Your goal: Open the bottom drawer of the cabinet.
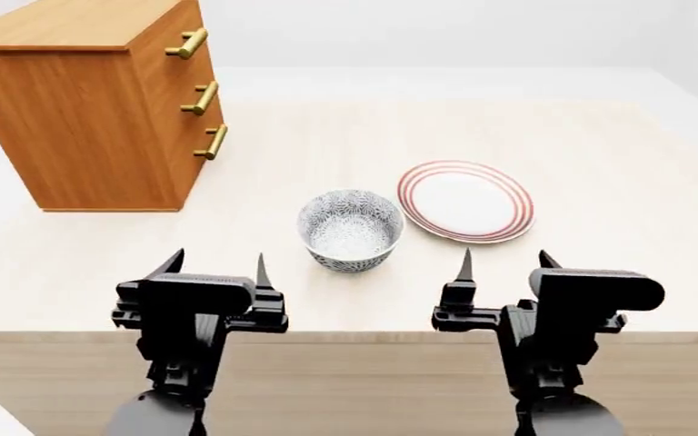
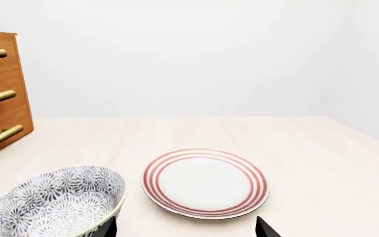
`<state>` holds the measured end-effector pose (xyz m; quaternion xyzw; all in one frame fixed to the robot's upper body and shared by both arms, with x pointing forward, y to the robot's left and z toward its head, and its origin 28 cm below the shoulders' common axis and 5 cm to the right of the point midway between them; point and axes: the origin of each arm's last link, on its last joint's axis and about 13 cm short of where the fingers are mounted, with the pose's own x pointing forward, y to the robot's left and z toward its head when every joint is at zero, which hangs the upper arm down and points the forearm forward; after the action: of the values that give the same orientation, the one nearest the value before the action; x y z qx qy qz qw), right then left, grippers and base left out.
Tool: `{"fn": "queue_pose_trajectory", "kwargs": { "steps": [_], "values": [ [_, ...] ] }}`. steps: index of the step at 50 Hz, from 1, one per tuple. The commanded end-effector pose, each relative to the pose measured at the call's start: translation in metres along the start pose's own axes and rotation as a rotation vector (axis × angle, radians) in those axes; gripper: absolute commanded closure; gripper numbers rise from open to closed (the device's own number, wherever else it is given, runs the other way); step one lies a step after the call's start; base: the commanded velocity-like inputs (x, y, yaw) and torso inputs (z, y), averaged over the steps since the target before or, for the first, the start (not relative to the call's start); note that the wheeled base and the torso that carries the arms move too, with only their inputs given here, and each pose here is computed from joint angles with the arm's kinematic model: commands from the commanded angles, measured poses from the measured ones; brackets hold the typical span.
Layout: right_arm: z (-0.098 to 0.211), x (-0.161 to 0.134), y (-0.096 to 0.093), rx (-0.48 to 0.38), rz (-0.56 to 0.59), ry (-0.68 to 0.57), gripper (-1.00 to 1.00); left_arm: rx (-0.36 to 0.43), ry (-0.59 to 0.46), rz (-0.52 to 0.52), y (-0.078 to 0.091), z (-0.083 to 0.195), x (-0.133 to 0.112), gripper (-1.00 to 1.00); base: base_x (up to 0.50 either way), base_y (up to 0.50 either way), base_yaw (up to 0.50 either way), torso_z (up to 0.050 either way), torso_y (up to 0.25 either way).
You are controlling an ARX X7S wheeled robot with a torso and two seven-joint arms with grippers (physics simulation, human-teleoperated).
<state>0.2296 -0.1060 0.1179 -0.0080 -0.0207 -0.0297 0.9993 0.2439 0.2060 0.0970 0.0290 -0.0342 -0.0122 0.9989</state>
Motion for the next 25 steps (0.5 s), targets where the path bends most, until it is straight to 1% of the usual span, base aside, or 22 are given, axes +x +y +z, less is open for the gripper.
{"fn": "queue_pose_trajectory", "kwargs": {
  "steps": [1, 2, 3, 4, 25],
  "values": [
    [0.005, -0.0047, -0.0007, 0.012, 0.043, 0.0, -1.0, 0.002, -0.008, -0.004, 0.0007, 0.0074, 0.0026, -1.0, 0.0, 0.0, 0.0, 0.0, 0.0],
    [0.0052, -0.005, -0.0012, 0.021, 0.049, -0.008, -1.0, 0.002, -0.007, -0.004, 0.0008, 0.0074, 0.0027, -1.0, 0.39, 0.0, 0.0, 0.0, 0.0],
    [0.0043, -0.0035, -0.0013, -0.008, 0.022, 0.005, -1.0, 0.003, -0.007, -0.002, 0.0013, 0.0075, 0.0028, -1.0, 0.5, 0.0, 0.0, 0.0, 0.0],
    [0.0042, -0.0034, -0.0012, -0.009, 0.022, 0.007, -1.0, 0.003, -0.008, -0.001, 0.0015, 0.0075, 0.003, -1.0, 0.5, 0.0, 0.0, 0.0, 0.0],
    [0.0046, -0.0008, -0.0016, -0.009, 0.012, 0.005, -1.0, 0.016, -0.007, 0.008, 0.0022, 0.0066, 0.0058, -1.0, 0.5, 0.0, 0.0, 0.0, 0.0]
  ]
}}
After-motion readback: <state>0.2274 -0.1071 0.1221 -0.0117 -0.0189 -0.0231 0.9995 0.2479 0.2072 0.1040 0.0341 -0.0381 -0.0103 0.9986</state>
